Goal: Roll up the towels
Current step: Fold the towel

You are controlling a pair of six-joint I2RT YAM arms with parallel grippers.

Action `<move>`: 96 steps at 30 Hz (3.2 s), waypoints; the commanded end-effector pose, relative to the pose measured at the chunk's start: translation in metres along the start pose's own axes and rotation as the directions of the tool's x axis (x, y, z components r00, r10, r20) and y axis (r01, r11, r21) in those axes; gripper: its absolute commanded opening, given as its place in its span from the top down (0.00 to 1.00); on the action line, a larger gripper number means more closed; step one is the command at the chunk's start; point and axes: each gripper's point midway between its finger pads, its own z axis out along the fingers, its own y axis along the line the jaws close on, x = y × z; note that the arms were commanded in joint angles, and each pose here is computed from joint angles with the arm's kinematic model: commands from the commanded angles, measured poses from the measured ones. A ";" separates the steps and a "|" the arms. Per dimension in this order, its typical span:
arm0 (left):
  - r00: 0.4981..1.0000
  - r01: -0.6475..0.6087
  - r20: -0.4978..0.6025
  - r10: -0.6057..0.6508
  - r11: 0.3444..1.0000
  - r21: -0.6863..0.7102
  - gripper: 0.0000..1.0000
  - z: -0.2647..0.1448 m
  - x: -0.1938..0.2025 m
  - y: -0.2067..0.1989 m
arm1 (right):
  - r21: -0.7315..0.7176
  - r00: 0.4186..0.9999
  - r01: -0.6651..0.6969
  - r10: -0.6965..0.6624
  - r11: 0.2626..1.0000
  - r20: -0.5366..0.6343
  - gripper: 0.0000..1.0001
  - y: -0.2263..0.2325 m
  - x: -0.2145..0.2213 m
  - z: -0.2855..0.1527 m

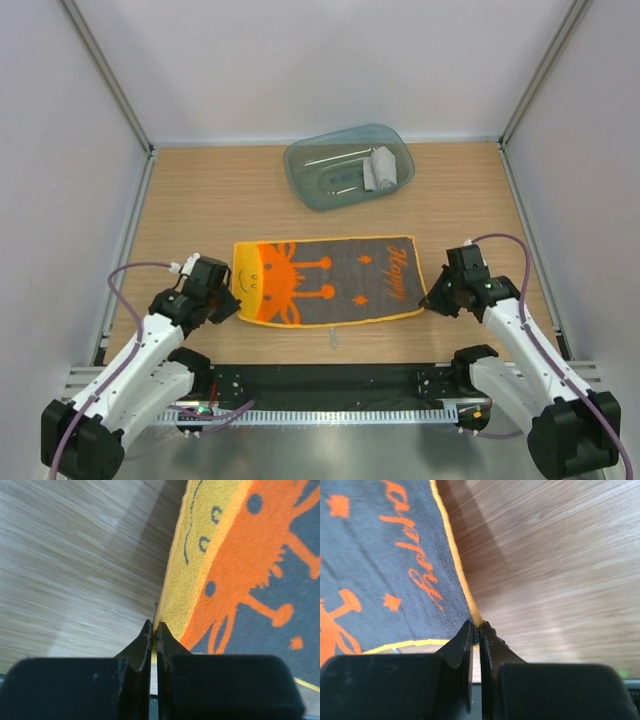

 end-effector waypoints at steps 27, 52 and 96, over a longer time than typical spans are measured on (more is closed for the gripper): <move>0.994 -0.092 0.059 0.095 0.994 -0.056 1.00 0.014 -0.101 -0.070 | 0.008 0.993 0.092 -0.092 0.996 0.073 0.99 0.084 -0.105 0.017; 0.992 -0.097 -0.094 0.080 0.976 -0.196 0.96 0.084 -0.124 -0.068 | 0.024 0.997 0.074 -0.074 0.997 -0.006 0.84 0.096 -0.142 0.068; 0.996 0.048 0.077 -0.046 0.999 -0.022 0.34 0.060 -0.130 -0.063 | -0.017 0.993 0.097 -0.095 0.995 0.075 0.31 0.091 -0.148 0.058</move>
